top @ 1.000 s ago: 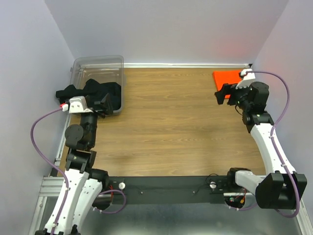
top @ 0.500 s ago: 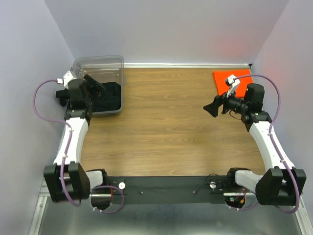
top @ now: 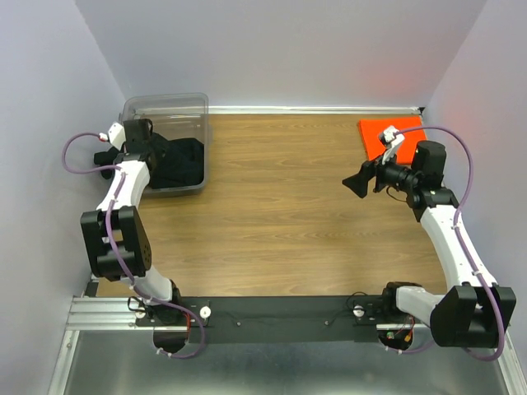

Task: Fold and stack the t-shirts
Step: Grab the tshirt from the pile

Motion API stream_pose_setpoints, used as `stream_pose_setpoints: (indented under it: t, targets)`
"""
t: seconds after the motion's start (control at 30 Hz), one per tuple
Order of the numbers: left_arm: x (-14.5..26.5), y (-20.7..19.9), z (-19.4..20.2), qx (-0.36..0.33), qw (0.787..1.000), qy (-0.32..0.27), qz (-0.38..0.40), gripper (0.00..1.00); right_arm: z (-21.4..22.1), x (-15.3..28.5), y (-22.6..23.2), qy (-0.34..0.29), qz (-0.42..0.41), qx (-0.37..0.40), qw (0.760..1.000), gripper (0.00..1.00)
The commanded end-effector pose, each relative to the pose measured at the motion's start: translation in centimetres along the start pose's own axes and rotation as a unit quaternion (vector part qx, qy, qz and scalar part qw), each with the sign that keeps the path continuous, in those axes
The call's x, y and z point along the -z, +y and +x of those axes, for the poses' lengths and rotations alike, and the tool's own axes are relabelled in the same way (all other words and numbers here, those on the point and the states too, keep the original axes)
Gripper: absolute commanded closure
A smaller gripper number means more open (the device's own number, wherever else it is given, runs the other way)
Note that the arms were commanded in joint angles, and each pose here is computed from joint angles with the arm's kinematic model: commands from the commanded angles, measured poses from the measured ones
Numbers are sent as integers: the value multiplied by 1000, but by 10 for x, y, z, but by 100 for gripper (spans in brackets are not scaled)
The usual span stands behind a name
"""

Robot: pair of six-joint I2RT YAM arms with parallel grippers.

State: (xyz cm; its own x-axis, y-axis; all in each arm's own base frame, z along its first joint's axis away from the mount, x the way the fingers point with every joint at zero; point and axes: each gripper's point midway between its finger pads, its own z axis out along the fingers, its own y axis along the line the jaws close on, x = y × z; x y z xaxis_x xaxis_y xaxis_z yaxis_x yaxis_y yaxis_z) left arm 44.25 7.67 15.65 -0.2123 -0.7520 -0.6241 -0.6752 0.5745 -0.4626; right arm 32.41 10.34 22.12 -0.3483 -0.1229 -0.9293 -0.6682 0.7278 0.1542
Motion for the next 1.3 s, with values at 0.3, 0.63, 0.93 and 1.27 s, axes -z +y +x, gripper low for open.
stream_pose_setpoints:
  t: [0.3, 0.63, 0.93, 1.27]
  targets:
    - [-26, 16, 7, -11, 999, 11, -52, 80, -1, 5, 0, 0, 13, 12, 1000, 0]
    - [72, -45, -59, -49, 985, -104, 128, 100, -2, 6, -2, 0, 22, 15, 1000, 0]
    - [31, 29, 20, 1, 999, 40, 21, 3, -1, 6, -3, 1, 23, 15, 1000, 0]
    - [-23, 40, 26, -11, 998, 56, -24, 65, 1, 6, -7, 4, 32, 16, 999, 0]
